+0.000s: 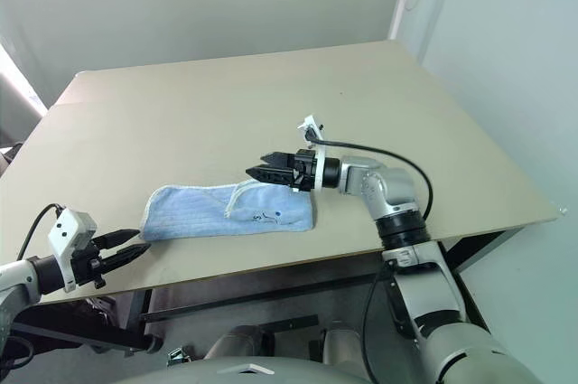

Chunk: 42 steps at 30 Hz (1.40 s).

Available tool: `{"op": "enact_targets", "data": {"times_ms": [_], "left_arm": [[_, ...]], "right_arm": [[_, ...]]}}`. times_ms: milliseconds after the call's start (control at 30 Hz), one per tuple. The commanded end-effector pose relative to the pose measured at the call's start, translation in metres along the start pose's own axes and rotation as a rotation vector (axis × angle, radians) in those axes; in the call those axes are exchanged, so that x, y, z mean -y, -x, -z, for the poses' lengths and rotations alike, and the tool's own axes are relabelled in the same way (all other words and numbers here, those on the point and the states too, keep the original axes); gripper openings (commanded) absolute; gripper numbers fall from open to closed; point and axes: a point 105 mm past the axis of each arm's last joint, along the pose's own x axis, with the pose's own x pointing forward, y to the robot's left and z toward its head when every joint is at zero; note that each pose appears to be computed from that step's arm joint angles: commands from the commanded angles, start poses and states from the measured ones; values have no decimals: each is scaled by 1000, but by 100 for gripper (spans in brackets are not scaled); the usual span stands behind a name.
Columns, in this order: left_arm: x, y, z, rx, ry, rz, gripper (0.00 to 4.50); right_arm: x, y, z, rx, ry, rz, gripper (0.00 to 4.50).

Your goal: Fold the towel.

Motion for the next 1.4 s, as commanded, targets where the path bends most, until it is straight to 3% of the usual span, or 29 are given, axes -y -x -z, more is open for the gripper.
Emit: {"op": "enact_targets", "data": {"times_ms": [33,167,267,433,567,767,833,1000,1400], "left_arm": [[-3,2,-9,20,-16,-10,218],[-6,3,-9,16,-7,-18,218],[-9,5,-9,9,-7,-33,218],[-11,6,-10,9,-11,-39,218],[-13,7,-9,3,-3,-50,218],[-25,11,-15,29,82,-107,218],[-30,14,-20,59,153,-108,273],[-38,15,-21,38,313,-117,444],[-27,-5,3,-105,643,-32,448]], "right_arm": [[7,-10,24,-64,70,9,394],[8,-16,61,-174,106,-12,394],[15,-19,91,-294,186,33,449],[10,-17,111,-400,319,-31,449],[22,-20,98,-373,355,47,449],[15,-28,42,-131,210,15,449],[1,-27,17,-36,127,-55,450],[-20,-20,-10,56,21,-134,450],[-8,-13,-10,60,-129,-7,450]]}}
